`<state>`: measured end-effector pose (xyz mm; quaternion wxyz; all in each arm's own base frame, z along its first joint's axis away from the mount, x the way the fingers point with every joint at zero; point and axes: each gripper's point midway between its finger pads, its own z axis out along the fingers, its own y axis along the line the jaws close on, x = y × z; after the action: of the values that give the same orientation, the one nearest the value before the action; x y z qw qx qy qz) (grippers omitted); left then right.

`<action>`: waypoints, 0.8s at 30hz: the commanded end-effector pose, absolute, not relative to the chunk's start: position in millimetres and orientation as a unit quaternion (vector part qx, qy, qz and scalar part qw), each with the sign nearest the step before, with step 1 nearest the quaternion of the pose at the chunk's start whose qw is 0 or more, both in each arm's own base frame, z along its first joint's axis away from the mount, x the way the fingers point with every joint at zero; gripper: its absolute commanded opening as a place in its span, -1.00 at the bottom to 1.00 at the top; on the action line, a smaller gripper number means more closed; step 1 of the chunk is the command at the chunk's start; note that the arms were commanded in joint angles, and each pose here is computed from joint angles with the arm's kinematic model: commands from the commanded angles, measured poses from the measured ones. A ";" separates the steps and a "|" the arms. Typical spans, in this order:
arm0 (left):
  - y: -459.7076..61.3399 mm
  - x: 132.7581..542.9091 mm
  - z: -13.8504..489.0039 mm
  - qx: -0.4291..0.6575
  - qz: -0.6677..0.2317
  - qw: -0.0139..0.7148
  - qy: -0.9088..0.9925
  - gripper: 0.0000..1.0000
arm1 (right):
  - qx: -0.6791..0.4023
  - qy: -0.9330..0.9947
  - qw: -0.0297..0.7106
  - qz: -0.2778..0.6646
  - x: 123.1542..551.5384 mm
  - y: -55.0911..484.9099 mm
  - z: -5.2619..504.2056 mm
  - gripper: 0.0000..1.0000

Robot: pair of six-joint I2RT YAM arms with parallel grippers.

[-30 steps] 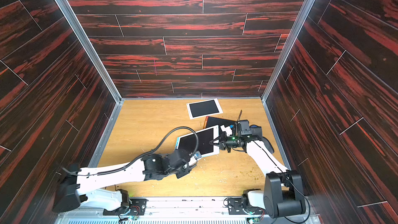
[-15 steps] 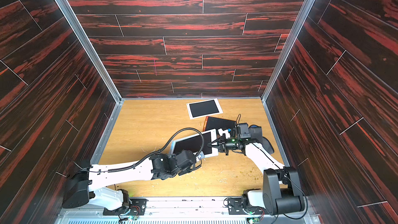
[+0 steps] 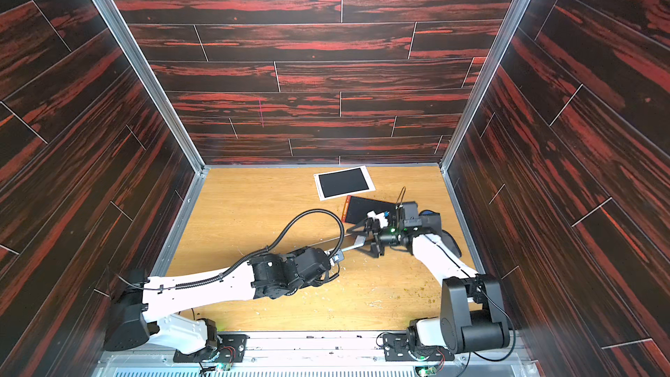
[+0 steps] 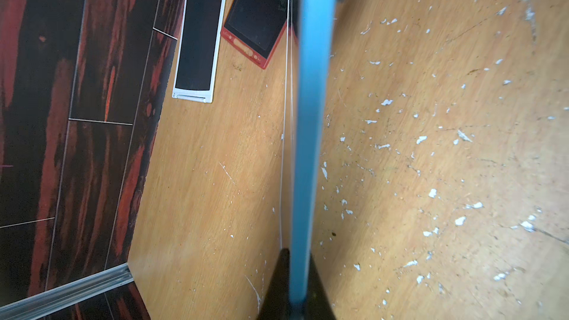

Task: Wipe the drawing tablet
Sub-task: Pick up the drawing tablet from the center of the board.

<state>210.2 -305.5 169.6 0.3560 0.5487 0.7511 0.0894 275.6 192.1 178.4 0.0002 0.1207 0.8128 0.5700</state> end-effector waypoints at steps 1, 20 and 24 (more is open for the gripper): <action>-307.0 201.4 194.5 0.553 0.051 0.349 0.755 -1.00 | 0.157 0.860 0.103 0.474 304.4 151.3 189.0 0.52; -339.1 195.6 216.8 0.475 -0.291 0.153 0.816 -1.00 | 0.329 0.915 0.221 0.080 327.5 0.2 158.7 0.49; -329.2 205.6 223.2 0.433 -0.350 0.142 0.819 -1.00 | 0.380 0.901 0.205 0.046 320.4 -27.5 147.2 0.49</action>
<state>222.1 -325.7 211.0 0.1811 0.4526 0.8327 -0.2625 332.7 -6.0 162.8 0.2316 0.3438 0.9054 0.0915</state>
